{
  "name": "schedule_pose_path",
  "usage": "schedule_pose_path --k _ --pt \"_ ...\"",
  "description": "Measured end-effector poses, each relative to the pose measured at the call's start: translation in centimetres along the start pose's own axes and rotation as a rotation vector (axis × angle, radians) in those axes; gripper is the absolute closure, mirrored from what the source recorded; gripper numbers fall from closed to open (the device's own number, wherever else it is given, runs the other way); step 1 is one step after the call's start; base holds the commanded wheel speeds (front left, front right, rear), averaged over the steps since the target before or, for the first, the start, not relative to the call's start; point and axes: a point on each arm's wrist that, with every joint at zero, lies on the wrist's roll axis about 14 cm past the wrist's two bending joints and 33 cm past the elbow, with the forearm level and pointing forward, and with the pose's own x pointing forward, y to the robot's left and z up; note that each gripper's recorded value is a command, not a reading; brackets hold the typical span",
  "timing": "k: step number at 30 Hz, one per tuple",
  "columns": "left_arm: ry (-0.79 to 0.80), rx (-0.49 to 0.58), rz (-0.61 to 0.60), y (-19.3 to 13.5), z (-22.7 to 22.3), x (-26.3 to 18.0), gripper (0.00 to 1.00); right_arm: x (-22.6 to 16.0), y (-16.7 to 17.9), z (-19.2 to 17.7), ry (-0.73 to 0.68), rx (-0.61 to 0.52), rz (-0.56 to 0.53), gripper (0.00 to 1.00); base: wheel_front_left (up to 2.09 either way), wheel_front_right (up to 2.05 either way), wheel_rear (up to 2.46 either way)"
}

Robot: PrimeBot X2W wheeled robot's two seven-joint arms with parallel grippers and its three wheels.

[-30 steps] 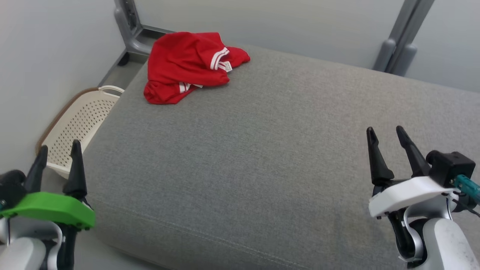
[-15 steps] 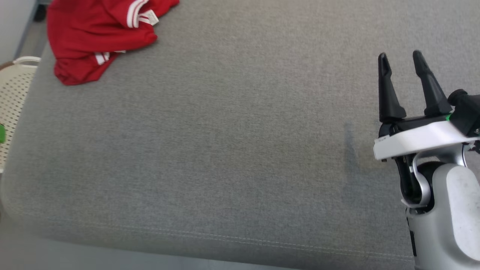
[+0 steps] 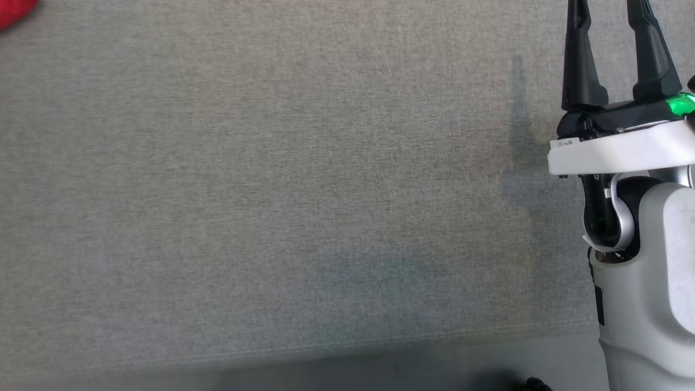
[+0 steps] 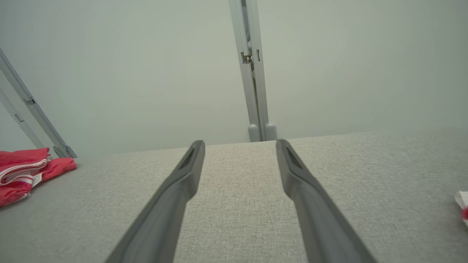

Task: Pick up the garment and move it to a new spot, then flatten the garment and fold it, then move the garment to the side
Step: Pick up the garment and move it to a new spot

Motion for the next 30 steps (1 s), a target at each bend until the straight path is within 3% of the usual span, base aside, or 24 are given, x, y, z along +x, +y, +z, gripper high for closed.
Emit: schedule_pose_path --k 18,19,20,22,30 --pt "0.192 -0.013 0.050 -1.4 -11.2 9.2 0.00 -2.1 -6.2 -7.1 0.164 -0.089 -0.121 0.00 0.00 0.00 0.00" --pt "0.196 -0.014 0.046 -1.6 -11.5 9.5 0.16 -2.2 -6.4 -7.2 0.168 -0.094 -0.126 0.00 0.00 0.00 0.00" --pt "0.199 -0.015 0.039 -1.8 -11.7 9.6 0.55 -2.2 -6.6 -7.3 0.170 -0.099 -0.129 0.00 0.00 0.00 0.00" --pt "0.202 -0.014 0.027 -2.1 -11.9 9.8 1.00 -2.2 -6.7 -7.4 0.173 -0.105 -0.131 0.00 0.00 0.00 0.00" --pt "0.203 0.010 -0.030 -3.0 -10.5 8.9 1.00 -1.9 -5.8 -5.9 0.141 -0.096 -0.113 0.00 0.00 0.00 0.00"
